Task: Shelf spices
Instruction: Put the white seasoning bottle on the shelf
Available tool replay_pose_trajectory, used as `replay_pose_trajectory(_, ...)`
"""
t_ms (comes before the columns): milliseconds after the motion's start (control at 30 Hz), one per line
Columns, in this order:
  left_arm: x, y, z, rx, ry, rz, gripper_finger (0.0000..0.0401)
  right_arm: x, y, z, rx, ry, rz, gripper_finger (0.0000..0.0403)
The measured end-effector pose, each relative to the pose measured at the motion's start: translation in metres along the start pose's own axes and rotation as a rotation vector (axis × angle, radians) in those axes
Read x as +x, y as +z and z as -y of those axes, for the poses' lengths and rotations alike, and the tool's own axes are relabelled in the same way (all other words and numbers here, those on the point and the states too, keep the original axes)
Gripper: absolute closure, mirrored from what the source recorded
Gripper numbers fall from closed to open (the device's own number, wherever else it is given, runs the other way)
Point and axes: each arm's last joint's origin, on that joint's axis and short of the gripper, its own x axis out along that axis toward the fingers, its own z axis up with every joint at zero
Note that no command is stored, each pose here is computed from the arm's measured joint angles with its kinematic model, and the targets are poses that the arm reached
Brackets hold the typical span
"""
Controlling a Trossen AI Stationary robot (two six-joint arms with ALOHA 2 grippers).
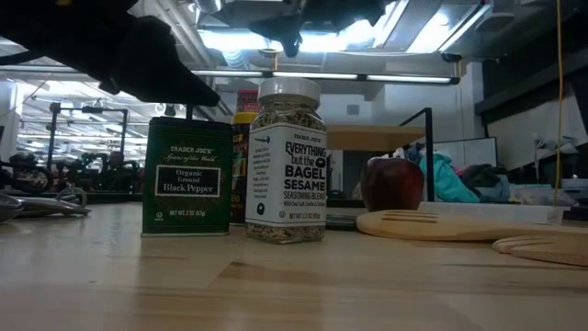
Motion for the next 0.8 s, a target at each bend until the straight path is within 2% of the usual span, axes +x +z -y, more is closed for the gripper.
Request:
replay_pose_trajectory(200, 0.000, 0.000, 0.000, 0.000, 0.002, 0.002, 0.0162, 0.044, -0.020, -0.054, -0.049, -0.018, -0.207, 0.0047)
replay_pose_trajectory(267, 0.000, 0.000, 0.000, 0.003, 0.003, 0.002, 0.0162, 0.059, -0.032, -0.071, -0.071, -0.039, -0.288, 0.0047)
replay_pose_trajectory(433, -0.002, 0.000, 0.001, 0.004, -0.003, 0.006, 0.0162, 0.092, -0.067, -0.104, -0.155, -0.111, -0.388, 0.0047)
replay_pose_trajectory(500, -0.004, 0.000, 0.001, 0.010, -0.009, 0.008, 0.0162, 0.101, -0.083, -0.110, -0.177, -0.162, -0.430, 0.0047)
replay_pose_trajectory(600, -0.008, 0.000, 0.002, 0.014, -0.014, 0.016, 0.0162, 0.114, -0.101, -0.112, -0.195, -0.226, -0.422, 0.0047)
replay_pose_trajectory(800, -0.012, 0.000, 0.003, 0.001, -0.009, 0.035, 0.0162, 0.128, -0.111, -0.106, -0.186, -0.222, -0.326, 0.0047)
